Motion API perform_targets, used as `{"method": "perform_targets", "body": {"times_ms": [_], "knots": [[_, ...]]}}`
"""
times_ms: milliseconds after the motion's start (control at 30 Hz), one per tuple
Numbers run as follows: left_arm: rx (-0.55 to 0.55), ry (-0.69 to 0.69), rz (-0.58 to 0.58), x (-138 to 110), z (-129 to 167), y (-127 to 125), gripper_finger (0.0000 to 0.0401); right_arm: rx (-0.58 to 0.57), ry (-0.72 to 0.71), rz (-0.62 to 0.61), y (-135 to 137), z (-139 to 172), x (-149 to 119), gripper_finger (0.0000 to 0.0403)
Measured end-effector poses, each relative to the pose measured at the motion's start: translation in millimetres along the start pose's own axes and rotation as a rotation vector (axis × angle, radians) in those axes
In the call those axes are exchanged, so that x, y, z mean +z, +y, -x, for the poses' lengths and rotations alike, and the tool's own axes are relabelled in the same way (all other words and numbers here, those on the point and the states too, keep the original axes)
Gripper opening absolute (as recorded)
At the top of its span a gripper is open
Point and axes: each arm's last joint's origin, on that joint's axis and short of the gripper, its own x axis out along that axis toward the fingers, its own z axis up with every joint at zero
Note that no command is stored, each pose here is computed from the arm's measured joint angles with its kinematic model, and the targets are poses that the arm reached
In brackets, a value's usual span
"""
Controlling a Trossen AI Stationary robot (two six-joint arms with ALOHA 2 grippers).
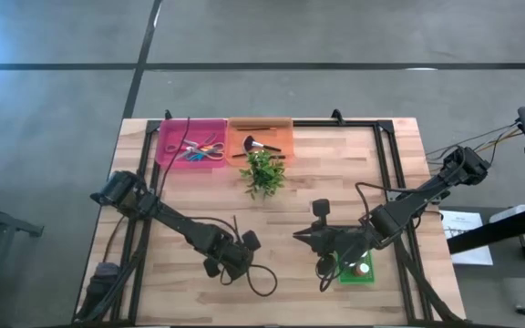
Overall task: Pick & Place Paint Supplies
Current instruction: Put the silver eyeshadow brush into the orange bin
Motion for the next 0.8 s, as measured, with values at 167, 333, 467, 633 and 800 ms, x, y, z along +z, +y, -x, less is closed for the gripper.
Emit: {"method": "perform_targets", "body": {"times_ms": [167,333,467,633,800], "knots": [[-0.011,-0.005,0.042,-1,0,0,0.0008,0.000,0.000,-0.001,0,0,0,0.0022],[-0.011,-0.006,0.073,-1,0,0,0.0004,0.000,0.000,0.000,0,0,0,0.0022],[-0.005,-0.016,0.108,2,3,2,0.0003,0.000,0.000,0.000,0,0,0,0.0022],[0.027,-0.082,0.158,8,13,7,0.0001,0.001,0.001,0.001,0,0,0,0.0022],[0.103,-0.188,0.240,16,33,16,0.0001,0.001,0.001,0.001,0,0,0,0.0022]]}}
